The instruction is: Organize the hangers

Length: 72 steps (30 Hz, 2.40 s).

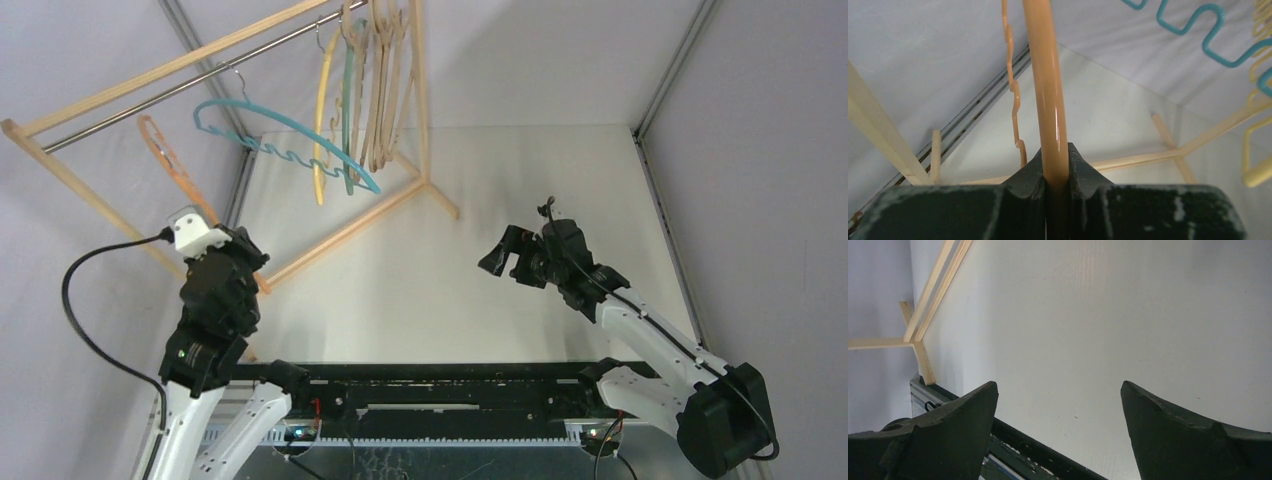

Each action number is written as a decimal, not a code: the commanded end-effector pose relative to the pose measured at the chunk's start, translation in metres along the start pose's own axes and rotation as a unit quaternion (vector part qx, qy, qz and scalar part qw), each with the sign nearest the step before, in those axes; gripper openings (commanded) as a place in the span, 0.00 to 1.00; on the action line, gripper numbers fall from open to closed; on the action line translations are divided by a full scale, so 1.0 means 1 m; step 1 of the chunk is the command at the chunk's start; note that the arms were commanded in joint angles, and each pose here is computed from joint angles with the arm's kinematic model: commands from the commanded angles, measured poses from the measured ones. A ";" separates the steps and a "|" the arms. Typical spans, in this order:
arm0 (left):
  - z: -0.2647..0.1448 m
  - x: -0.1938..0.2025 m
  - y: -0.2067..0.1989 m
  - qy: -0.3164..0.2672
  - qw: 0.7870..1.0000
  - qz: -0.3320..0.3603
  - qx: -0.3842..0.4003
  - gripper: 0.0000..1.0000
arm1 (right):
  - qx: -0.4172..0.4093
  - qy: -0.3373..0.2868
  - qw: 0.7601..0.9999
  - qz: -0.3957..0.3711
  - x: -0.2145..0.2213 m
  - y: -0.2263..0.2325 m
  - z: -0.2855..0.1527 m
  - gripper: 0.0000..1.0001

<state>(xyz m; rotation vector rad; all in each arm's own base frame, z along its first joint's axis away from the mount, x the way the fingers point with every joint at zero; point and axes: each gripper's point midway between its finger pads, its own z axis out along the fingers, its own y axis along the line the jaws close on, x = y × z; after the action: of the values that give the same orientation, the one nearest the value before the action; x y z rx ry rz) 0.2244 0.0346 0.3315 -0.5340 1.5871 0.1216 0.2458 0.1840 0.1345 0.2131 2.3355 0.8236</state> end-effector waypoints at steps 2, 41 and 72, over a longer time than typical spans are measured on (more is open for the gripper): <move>-0.012 -0.033 -0.002 -0.041 0.999 -0.024 0.019 0.00 | -0.020 -0.008 1.000 0.005 -0.007 0.008 0.005 1.00; 0.021 -0.074 -0.048 -0.049 0.999 0.003 0.021 0.00 | -0.014 -0.010 1.000 0.013 -0.009 0.004 0.004 1.00; 0.021 0.021 -0.037 0.034 0.994 -0.065 0.086 0.99 | 0.014 -0.003 1.000 -0.004 0.002 -0.020 0.008 1.00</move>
<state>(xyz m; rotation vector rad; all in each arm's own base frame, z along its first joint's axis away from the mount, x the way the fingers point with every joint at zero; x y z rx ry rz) 0.2610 0.0163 0.3698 -0.5075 1.4658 -0.0890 0.2448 0.1756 0.1130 0.2415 2.3821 0.8003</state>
